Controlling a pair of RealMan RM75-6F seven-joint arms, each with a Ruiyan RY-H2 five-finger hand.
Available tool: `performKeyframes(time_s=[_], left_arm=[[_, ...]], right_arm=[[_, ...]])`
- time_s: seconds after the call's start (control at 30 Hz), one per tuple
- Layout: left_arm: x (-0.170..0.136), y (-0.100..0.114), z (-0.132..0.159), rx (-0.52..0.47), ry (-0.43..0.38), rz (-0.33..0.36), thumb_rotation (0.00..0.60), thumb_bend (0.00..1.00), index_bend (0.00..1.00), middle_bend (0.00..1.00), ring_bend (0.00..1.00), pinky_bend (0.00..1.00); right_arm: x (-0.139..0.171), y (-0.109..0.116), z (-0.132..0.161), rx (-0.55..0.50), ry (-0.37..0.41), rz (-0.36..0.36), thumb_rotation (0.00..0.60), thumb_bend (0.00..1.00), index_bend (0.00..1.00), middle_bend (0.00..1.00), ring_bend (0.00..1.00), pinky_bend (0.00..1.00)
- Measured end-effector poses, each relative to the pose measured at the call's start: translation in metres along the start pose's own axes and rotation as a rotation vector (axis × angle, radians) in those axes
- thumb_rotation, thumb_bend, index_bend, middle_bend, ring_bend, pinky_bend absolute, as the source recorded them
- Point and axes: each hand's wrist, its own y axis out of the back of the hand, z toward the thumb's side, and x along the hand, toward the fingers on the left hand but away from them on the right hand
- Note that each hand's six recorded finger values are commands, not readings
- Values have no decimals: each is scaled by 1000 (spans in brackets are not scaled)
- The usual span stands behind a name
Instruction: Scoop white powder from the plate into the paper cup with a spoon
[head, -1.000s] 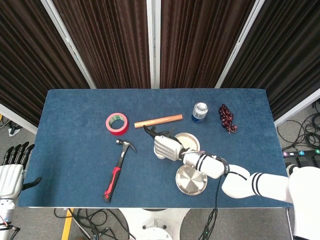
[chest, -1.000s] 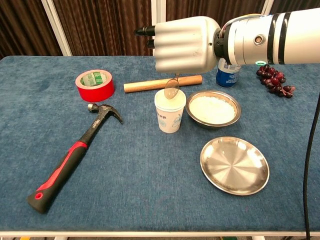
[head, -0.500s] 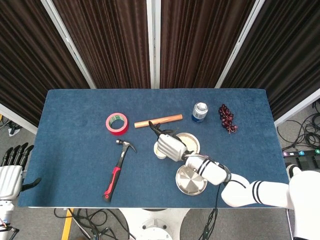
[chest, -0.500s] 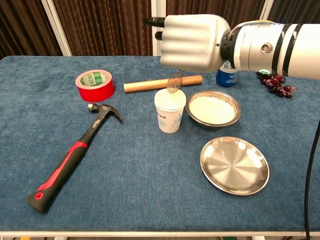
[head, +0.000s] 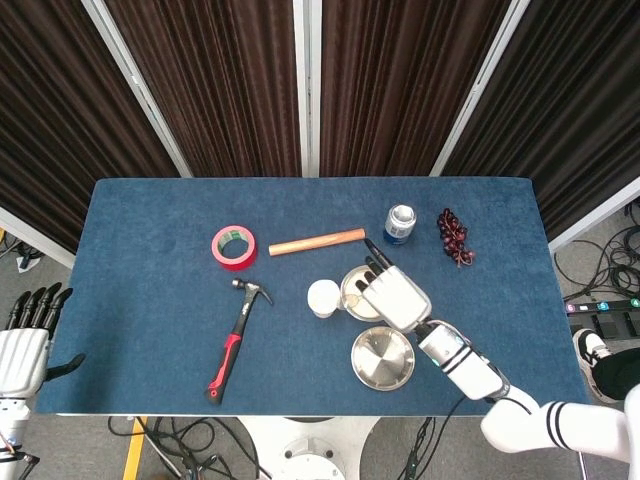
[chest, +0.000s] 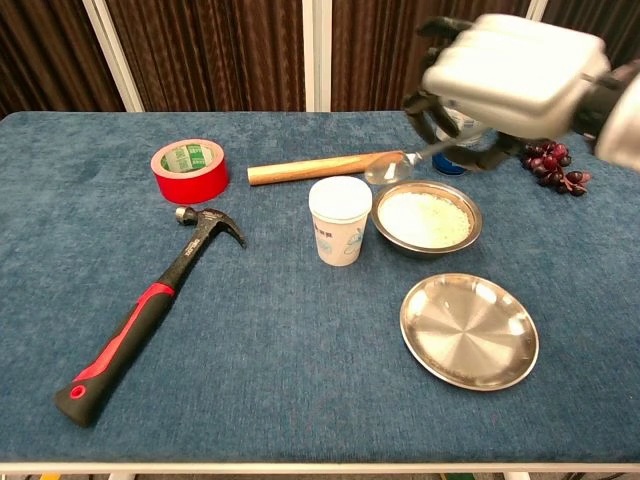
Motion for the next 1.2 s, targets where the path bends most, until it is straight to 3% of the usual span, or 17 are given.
performKeyframes(time_s=[0.17, 0.27, 0.53, 0.67, 0.77, 1.03, 1.13, 1.2], left_arm=[[2, 4, 4, 8, -16, 6, 600, 80, 126, 147, 51, 32], [2, 5, 5, 10, -18, 6, 600, 80, 126, 147, 51, 32], [3, 4, 6, 6, -21, 0, 600, 80, 126, 147, 51, 32], [2, 4, 5, 5, -18, 0, 600, 80, 126, 147, 51, 32], [1, 4, 4, 5, -16, 0, 600, 80, 126, 147, 51, 32], [1, -1, 3, 1, -12, -13, 600, 81, 126, 147, 51, 32], [1, -1, 2, 3, -7, -14, 600, 80, 126, 147, 51, 32], [2, -2, 1, 1, -2, -14, 600, 80, 126, 147, 51, 32]], right_arm=[[45, -31, -4, -233, -51, 7, 600, 337, 633, 601, 206, 0], [64, -53, 2, -295, -58, 22, 600, 328, 625, 590, 194, 0], [79, -96, 38, -334, -31, 51, 600, 327, 591, 560, 154, 0], [79, -109, 52, -343, -26, 57, 600, 327, 511, 514, 118, 0], [79, -113, 58, -339, -21, 66, 600, 327, 415, 460, 90, 0], [90, -115, 49, -324, -61, 94, 600, 327, 307, 361, 66, 0], [96, -105, 32, -323, -107, 57, 600, 327, 269, 327, 64, 0], [105, -95, 9, -326, -183, 23, 600, 327, 206, 290, 58, 0]])
